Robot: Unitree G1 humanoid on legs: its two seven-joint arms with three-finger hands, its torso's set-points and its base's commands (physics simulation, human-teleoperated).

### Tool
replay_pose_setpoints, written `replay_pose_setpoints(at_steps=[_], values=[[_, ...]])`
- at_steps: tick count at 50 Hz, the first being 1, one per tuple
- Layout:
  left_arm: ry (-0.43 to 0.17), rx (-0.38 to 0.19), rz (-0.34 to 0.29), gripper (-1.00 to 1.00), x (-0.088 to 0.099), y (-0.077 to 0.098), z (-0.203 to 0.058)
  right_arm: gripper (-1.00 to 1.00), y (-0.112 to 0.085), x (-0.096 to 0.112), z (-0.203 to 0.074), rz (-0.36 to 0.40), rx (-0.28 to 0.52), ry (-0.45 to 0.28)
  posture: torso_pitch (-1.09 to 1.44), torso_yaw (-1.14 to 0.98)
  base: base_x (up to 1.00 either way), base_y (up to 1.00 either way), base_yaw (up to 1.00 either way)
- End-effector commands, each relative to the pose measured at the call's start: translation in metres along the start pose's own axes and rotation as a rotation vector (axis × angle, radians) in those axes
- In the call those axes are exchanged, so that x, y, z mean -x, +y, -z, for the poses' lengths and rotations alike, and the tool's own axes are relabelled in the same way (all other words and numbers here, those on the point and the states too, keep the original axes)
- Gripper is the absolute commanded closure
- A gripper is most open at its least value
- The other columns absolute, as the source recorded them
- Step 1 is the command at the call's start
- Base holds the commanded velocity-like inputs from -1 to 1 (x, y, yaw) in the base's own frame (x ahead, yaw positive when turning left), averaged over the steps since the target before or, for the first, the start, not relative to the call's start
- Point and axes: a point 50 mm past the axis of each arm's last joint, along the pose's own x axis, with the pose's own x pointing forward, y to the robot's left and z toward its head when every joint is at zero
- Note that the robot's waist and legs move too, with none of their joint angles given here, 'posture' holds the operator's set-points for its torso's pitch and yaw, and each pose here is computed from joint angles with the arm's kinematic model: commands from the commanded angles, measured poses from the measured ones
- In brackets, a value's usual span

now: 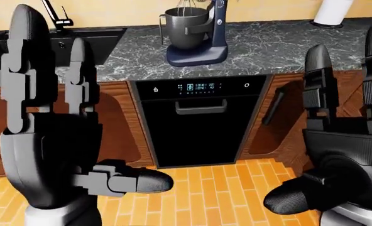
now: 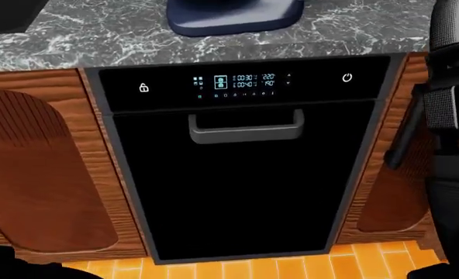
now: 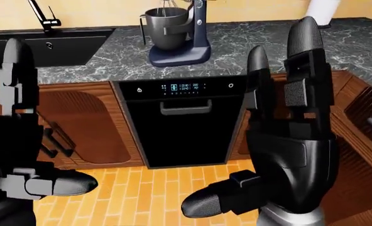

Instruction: Open the stand mixer head.

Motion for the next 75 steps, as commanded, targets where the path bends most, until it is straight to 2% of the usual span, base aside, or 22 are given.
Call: replay_pose_setpoints(at_steps=[1, 7, 11, 19, 28, 37, 39, 45, 65, 69, 75], values=[[-0.013, -0.012, -0.005, -1.0, -0.0002, 0.0013, -0.0023, -1.0, 0.0013, -0.0003, -0.0014, -0.01, 0.0, -0.007, 0.0, 0.0, 0.0, 0.0, 0.0], [-0.013, -0.012, -0.005, -1.0, -0.0001, 0.0013, -0.0023, -1.0, 0.002, 0.0002, -0.0011, -0.016, 0.012, -0.01, 0.0, 0.0, 0.0, 0.0, 0.0], [-0.014, -0.011, -0.004, -1.0, 0.0002, 0.0012, -0.0025, -1.0, 0.0019, 0.0007, -0.0026, -0.03, -0.008, -0.014, 0.0, 0.0, 0.35, 0.0, 0.0], [-0.013, -0.011, -0.003, -1.0, 0.0005, 0.001, -0.0025, -1.0, 0.0031, 0.0015, -0.0005, -0.015, 0.032, -0.014, 0.0, 0.0, 0.22, 0.0, 0.0], [-0.014, -0.01, -0.003, -1.0, 0.0, 0.001, -0.0027, -1.0, 0.0028, 0.0015, -0.0013, -0.036, 0.001, -0.007, 0.0, 0.0, 0.11, 0.0, 0.0], [-0.012, -0.01, -0.003, -1.0, 0.0, 0.0011, -0.0025, -1.0, 0.0005, -0.0007, -0.0012, 0.011, 0.035, -0.018, 0.0, 0.0, 0.1, 0.0, 0.0], [-0.012, -0.011, -0.002, -1.0, 0.0001, 0.001, -0.0025, -1.0, -0.0006, -0.0014, -0.0012, 0.022, 0.019, -0.014, 0.0, 0.0, 0.0, 0.0, 0.0], [-0.011, -0.009, -0.002, -1.0, 0.0005, 0.0009, -0.0022, -1.0, 0.0008, 0.0004, -0.0017, -0.007, 0.009, -0.012, 0.0, 0.0, 0.19, 0.0, 0.0], [-0.009, -0.003, -0.004, -1.0, 0.0004, 0.001, -0.0022, -1.0, 0.0033, 0.0022, 0.0005, -0.012, 0.024, -0.006, 0.0, 0.0, 0.29, 0.0, 0.0], [-0.008, 0.0, -0.006, -1.0, 0.0, 0.0011, -0.0021, -1.0, 0.0038, 0.0027, 0.0003, -0.029, 0.001, -0.001, 0.0, 0.0, 0.14, 0.0, 0.0], [-0.008, -0.001, -0.005, -1.0, -0.0001, 0.0015, -0.0023, -1.0, 0.0048, 0.0033, 0.0011, -0.022, 0.025, -0.006, 0.0, 0.0, 0.35, 0.0, 0.0]])
